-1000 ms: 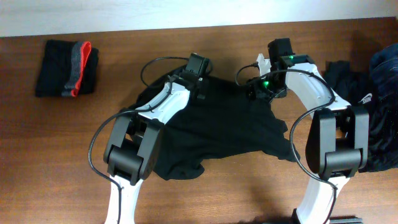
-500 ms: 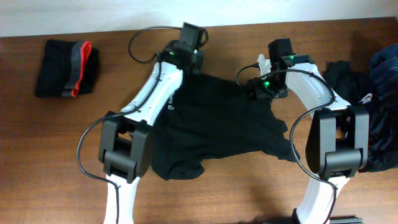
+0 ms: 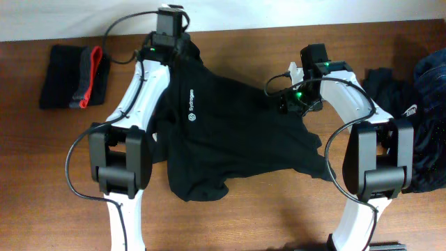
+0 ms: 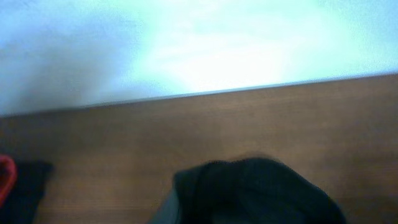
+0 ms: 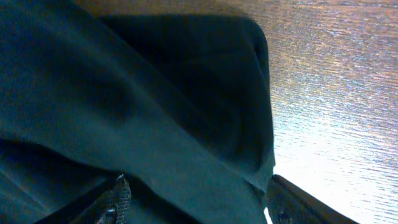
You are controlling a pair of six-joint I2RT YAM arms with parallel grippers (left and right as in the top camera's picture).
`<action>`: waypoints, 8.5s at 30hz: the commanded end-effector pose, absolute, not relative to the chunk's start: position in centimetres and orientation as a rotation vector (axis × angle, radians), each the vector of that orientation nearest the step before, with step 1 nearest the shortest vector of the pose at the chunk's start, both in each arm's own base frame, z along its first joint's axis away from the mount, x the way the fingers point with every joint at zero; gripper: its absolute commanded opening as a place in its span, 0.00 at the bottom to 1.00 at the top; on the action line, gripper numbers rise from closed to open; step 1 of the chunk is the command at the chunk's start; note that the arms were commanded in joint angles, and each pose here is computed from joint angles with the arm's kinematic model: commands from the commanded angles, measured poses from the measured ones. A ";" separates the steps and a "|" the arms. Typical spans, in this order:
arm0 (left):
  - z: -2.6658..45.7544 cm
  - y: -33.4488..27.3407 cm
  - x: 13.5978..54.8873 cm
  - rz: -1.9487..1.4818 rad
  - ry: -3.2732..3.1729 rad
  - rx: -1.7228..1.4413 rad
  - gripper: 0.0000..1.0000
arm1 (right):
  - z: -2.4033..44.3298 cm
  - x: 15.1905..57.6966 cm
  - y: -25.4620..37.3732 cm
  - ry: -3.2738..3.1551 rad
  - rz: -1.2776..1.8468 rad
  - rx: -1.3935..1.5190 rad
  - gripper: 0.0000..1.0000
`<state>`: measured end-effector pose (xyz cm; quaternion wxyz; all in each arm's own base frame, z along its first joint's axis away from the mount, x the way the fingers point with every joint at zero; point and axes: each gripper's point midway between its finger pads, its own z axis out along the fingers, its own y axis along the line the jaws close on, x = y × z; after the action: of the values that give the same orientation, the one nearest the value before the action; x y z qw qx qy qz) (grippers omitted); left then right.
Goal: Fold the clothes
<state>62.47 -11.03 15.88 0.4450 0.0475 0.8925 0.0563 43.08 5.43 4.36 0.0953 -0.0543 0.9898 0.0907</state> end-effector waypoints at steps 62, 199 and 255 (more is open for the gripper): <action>-0.7 -13.8 55.0 -0.110 2.761 0.332 0.79 | 3.4 45.7 2.4 2.746 0.266 0.018 0.04; 2.8 -4.3 31.5 -0.016 2.771 -0.563 0.74 | 10.9 37.5 1.9 3.096 0.121 -0.068 0.96; 8.1 4.2 37.9 0.277 2.631 -0.401 0.38 | 10.8 38.4 1.6 3.062 0.101 -0.068 0.99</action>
<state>36.32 4.04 4.38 0.1886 -0.1502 0.9648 0.1050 38.41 1.78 10.11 0.0285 -0.0213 0.9987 0.0374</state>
